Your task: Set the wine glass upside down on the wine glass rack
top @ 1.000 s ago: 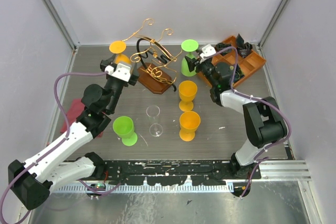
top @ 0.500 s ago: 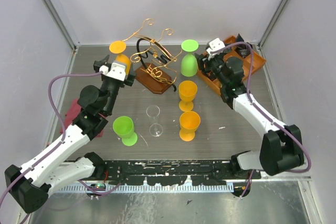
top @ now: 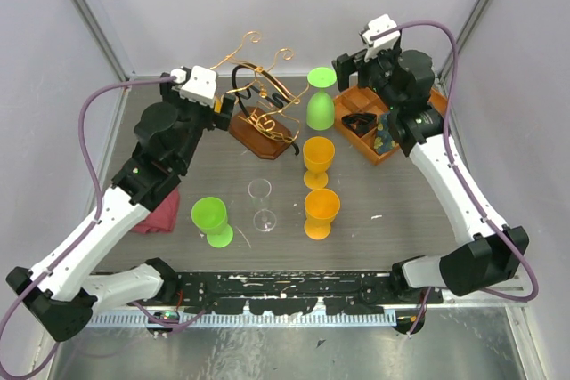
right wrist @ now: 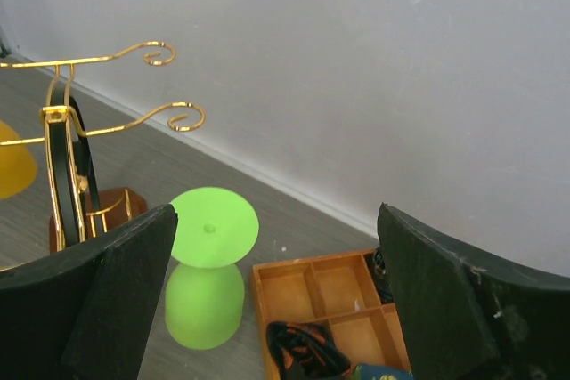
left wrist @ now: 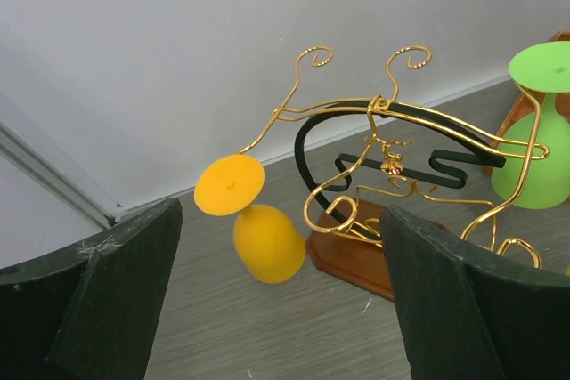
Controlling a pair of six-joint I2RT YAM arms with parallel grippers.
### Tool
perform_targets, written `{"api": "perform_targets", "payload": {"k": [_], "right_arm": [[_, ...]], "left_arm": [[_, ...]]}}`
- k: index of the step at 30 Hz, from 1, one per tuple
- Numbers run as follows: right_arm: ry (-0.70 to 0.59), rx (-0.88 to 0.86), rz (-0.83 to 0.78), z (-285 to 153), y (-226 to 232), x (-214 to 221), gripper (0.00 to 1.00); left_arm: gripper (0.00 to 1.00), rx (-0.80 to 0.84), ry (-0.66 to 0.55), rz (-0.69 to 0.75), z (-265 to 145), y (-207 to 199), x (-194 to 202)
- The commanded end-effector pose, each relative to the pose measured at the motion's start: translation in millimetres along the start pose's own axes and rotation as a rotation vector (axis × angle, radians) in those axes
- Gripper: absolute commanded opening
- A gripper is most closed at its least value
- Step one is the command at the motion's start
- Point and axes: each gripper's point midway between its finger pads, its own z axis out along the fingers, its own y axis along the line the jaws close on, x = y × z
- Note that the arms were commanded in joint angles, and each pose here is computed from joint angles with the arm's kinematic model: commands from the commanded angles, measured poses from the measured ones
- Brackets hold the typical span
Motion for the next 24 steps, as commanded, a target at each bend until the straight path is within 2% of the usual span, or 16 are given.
{"api": "perform_targets", "payload": {"k": [1,4,9,16,24], "right_arm": [[0.038,0.035,0.054,-10,-6,-6,1.0],[0.074,0.074,0.085,-19,-12,-6,0.95],[0.24,0.039,0.194,-41,5,24,0.87],[0.374,-0.026,0.395,-65,41,70,0.84],[0.426,-0.01,0.452,-68,63,112,0.82]], "left_arm": [[0.98,-0.006,0.065,-0.031,-13,9,1],[0.98,0.008,0.101,-0.055,-20,10,-1],[0.98,0.062,0.178,-0.083,-26,-1,7],[0.98,0.115,0.18,-0.149,-19,-18,11],[0.98,0.155,0.235,-0.176,-10,-34,19]]}}
